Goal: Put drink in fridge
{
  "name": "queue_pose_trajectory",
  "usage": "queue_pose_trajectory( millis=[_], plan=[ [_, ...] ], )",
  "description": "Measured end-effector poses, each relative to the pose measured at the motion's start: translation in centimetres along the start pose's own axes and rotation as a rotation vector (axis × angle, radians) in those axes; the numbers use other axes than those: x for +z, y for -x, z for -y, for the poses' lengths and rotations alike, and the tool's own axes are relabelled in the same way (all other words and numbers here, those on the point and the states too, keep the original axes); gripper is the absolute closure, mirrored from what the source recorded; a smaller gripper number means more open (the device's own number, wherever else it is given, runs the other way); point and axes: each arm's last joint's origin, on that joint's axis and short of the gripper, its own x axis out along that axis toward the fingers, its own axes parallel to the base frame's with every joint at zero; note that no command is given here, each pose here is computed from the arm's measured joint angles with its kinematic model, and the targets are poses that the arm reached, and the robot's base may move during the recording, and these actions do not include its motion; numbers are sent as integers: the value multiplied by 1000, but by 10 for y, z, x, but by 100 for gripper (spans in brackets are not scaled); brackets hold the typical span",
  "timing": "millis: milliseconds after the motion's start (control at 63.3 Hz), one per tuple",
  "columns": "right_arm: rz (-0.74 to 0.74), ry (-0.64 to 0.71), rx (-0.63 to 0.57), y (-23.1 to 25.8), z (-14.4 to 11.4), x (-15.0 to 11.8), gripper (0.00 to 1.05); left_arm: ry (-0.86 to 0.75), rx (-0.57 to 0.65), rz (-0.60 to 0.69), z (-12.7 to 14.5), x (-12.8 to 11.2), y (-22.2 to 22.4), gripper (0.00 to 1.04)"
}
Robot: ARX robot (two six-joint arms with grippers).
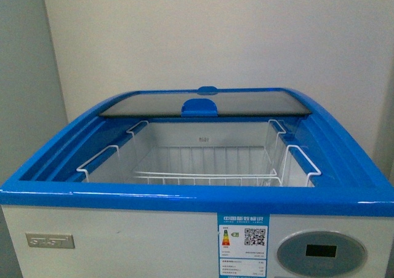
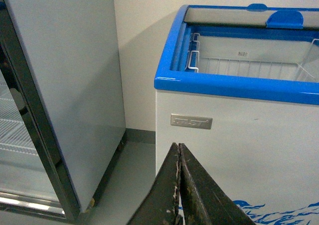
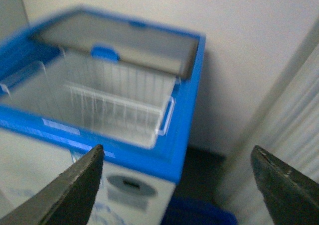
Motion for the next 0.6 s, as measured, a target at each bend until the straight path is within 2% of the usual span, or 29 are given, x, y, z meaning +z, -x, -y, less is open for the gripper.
queue_pose_trajectory(
  millis=[32, 95, 237, 379, 426, 600],
  plan=[
    [102, -74, -11, 15, 8, -14, 26, 0, -1, 0, 0, 0, 0, 102],
    [198, -139, -26, 31, 16, -38, 40, 0, 0, 0, 0, 0, 0, 102],
    [104, -128, -14, 10, 12, -107, 73, 0, -1, 0, 0, 0, 0, 102],
    [104, -131, -25, 7, 13, -132, 97, 0, 0, 0, 0, 0, 0, 102],
    [109, -131, -8, 7, 14, -139, 102, 0, 0, 0, 0, 0, 0, 102],
    [120, -138, -35, 6, 21, -158, 102, 0, 0, 0, 0, 0, 0, 102]
  ],
)
